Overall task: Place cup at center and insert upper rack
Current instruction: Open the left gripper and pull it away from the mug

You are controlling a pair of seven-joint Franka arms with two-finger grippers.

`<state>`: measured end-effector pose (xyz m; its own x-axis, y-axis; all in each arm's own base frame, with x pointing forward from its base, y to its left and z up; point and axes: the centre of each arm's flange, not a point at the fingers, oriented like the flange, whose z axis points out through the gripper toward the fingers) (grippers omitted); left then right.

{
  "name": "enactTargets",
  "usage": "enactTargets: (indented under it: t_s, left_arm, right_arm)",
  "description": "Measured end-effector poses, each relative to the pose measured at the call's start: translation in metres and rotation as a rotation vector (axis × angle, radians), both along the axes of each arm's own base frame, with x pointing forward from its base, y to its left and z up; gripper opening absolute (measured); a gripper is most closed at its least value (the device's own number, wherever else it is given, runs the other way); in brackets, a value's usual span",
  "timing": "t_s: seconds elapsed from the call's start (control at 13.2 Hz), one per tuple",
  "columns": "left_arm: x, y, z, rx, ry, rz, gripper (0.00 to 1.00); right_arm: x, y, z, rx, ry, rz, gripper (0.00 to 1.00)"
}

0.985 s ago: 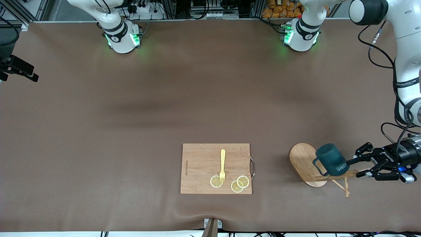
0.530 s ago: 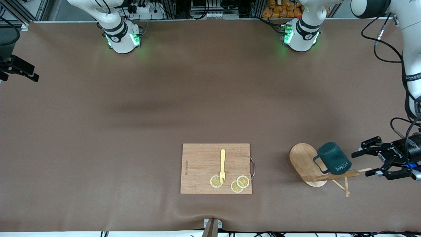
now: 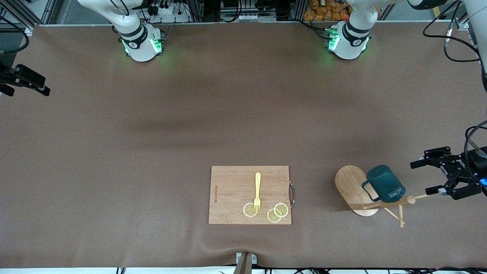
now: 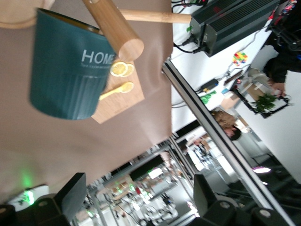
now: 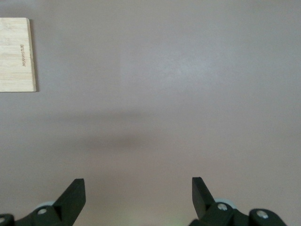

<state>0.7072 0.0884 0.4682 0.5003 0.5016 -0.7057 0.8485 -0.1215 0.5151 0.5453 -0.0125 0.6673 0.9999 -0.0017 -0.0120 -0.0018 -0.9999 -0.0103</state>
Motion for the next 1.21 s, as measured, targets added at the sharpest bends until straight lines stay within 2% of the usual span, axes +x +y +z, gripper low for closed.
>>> enactTargets:
  t_s: [0.45,0.76,0.98,1.21]
  left_arm:
    - [-0.019,-0.034,0.043,0.258,-0.027,-0.131,1.00]
    - [-0.033,-0.065,0.064,0.515,-0.074,-0.289,1.00]
    - [-0.046,-0.074,0.091,0.657,-0.125,-0.365,1.00]
    - [-0.059,-0.066,0.117,0.782,-0.240,-0.499,1.00]
  right_arm:
    - [0.017,-0.003,-0.008,-0.003,-0.052,-0.005,1.00]
    - [0.017,-0.001,-0.006,-0.005,-0.057,0.000,1.00]
    - [0.016,-0.004,-0.009,-0.007,-0.036,-0.005,1.00]
    - [0.013,-0.002,-0.019,-0.008,0.019,0.000,1.00]
